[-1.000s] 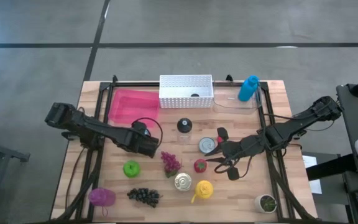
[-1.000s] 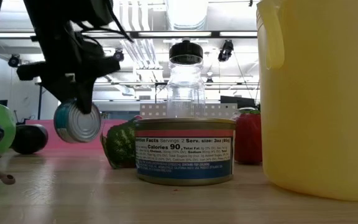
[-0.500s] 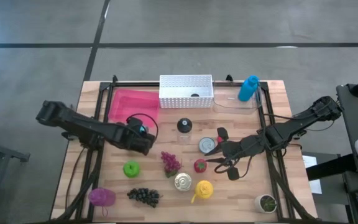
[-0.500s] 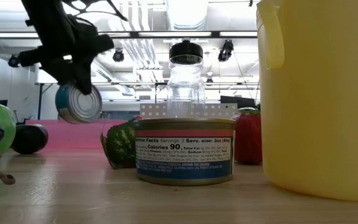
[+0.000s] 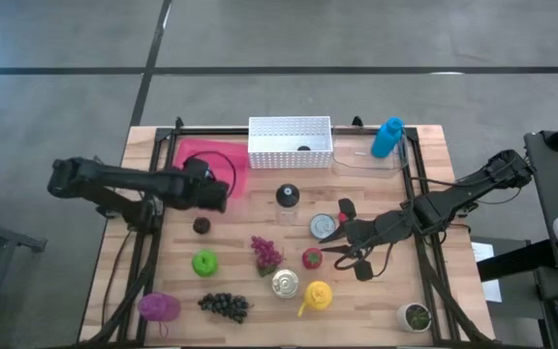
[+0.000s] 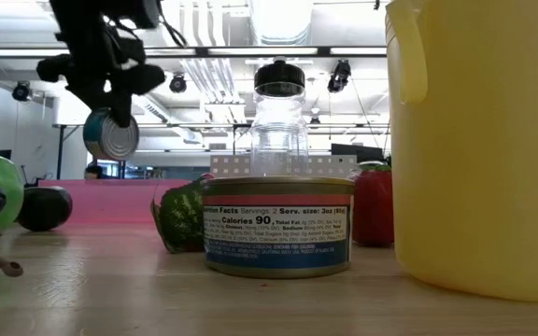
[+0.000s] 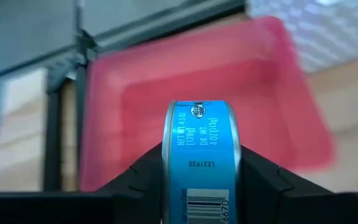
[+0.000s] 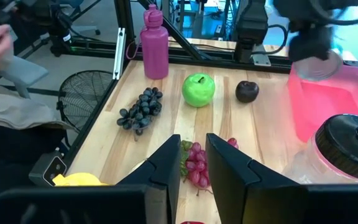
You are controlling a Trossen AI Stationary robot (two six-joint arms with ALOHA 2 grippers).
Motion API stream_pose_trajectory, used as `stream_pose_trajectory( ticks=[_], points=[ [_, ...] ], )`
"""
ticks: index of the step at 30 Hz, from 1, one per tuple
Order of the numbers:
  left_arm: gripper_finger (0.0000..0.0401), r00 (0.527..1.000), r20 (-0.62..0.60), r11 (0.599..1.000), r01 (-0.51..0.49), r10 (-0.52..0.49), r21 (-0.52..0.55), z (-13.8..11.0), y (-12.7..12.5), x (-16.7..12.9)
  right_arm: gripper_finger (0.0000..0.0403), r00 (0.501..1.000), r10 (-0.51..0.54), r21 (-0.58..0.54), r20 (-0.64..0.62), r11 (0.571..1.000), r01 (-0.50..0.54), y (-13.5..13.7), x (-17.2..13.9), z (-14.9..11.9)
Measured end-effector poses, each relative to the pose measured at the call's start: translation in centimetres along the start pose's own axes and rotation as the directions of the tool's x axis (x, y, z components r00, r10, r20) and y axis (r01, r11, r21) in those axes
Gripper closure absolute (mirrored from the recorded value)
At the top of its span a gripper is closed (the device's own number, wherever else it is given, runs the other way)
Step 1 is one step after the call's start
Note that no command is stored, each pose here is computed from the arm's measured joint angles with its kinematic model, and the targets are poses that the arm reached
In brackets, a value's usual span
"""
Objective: Pick & Place Food Item
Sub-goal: Put the yellow tuna can into the pink bin
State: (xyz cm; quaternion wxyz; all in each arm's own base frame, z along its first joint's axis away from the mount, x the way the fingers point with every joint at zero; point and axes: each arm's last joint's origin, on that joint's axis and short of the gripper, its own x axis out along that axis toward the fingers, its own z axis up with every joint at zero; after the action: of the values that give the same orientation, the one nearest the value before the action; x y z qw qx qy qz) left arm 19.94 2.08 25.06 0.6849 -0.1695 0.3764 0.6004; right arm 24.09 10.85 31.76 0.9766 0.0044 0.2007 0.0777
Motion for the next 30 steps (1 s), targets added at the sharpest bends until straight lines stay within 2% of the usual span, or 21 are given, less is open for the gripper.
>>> stream_pose_trajectory(
  ticks=[4,11,19,26,30],
  points=[
    [0.0256,0.997,-0.02,0.997,-0.068,0.069,0.023,1.6,0.4,2.1,0.0332,1.0,0.0,0.0,0.0,1.0,0.0,0.0,0.0,0.0],
    [0.0236,0.988,-0.044,0.988,-0.144,0.146,0.046,2.9,1.3,5.5,0.0319,1.0,0.0,0.0,0.001,1.0,0.0,0.0,0.0,0.0],
    [0.0256,0.975,-0.1,0.978,-0.194,0.201,0.072,2.3,0.6,8.2,0.0308,1.0,0.0,0.0,0.0,1.0,0.0,0.0,0.0,0.0],
    [0.0227,0.956,-0.151,0.966,-0.24,0.252,0.097,1.3,-0.7,10.0,0.0306,1.0,0.0,0.0,0.0,1.0,0.0,0.0,0.0,0.0],
    [0.0231,0.945,-0.172,0.959,-0.265,0.28,0.103,0.8,-1.3,10.8,0.0312,1.0,0.0,0.0,0.0,1.0,0.0,0.0,0.0,0.0]
  ],
)
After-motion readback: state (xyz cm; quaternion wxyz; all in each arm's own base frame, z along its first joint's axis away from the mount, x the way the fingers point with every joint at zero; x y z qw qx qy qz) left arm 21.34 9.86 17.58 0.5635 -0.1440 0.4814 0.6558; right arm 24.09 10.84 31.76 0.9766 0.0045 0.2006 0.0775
